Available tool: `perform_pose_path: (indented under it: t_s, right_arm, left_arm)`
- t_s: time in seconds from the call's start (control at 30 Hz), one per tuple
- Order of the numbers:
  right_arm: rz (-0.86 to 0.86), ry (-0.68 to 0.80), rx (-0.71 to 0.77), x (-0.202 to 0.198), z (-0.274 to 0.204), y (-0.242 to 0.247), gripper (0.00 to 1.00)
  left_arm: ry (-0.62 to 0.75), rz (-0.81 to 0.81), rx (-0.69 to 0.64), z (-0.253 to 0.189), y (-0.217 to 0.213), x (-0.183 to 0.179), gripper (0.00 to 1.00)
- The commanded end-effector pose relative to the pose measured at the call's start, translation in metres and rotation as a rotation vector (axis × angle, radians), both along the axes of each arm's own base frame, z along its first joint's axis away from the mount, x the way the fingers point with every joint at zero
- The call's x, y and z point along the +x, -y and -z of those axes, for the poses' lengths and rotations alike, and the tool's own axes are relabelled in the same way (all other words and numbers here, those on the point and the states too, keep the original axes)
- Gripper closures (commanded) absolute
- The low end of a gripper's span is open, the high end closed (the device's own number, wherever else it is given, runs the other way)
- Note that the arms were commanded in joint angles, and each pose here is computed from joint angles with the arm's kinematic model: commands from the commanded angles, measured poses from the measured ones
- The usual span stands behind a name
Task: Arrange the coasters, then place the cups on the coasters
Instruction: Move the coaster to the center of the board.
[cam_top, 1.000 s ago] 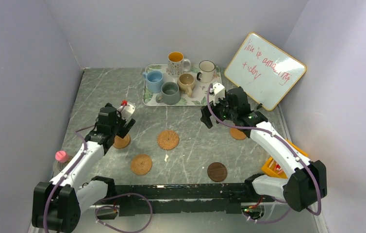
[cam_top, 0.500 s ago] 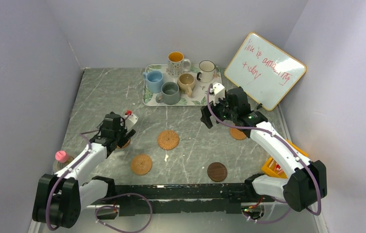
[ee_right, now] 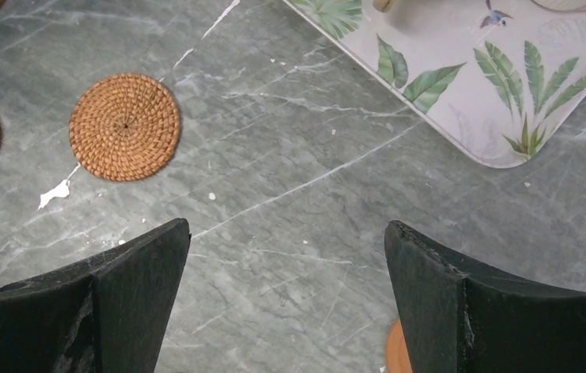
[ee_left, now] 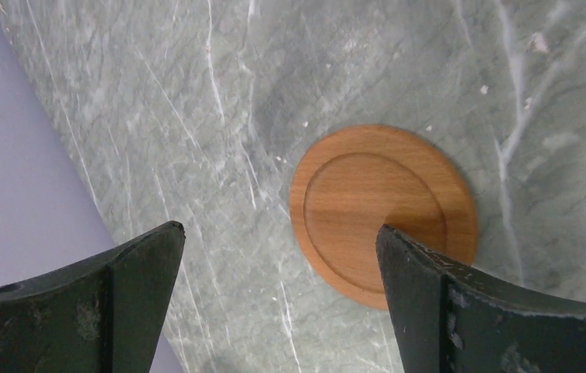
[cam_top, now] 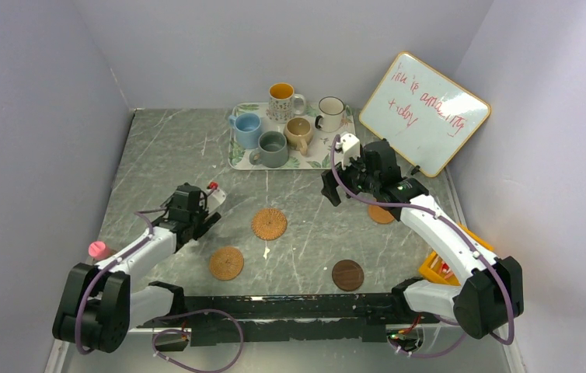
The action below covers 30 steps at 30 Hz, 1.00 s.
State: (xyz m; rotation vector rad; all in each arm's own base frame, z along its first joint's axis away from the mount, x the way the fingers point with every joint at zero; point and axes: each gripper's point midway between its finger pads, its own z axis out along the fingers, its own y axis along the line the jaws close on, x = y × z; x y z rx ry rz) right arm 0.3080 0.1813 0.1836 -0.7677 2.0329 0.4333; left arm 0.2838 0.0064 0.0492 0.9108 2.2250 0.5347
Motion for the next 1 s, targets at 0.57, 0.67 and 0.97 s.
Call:
perform_pose_path:
  t_s: [0.57,0.67,0.97]
  right_arm:
    - [-0.374,-0.03,-0.497,-0.076,0.091,0.053,0.0]
    - [-0.452,-0.014,-0.554,-0.089,0.103,0.047,0.0]
    - [-0.625,-0.026,-0.665,-0.125,0.135,0.037,0.0]
  left_arm:
    - [0.03,0.205,-0.086,-0.022,0.08,0.05,0.0]
    - [0.043,0.247,-0.14,-0.036,0.093,0.053,0.0]
    - [0.138,0.269,-0.182,-0.079,0.092,0.04,0.0]
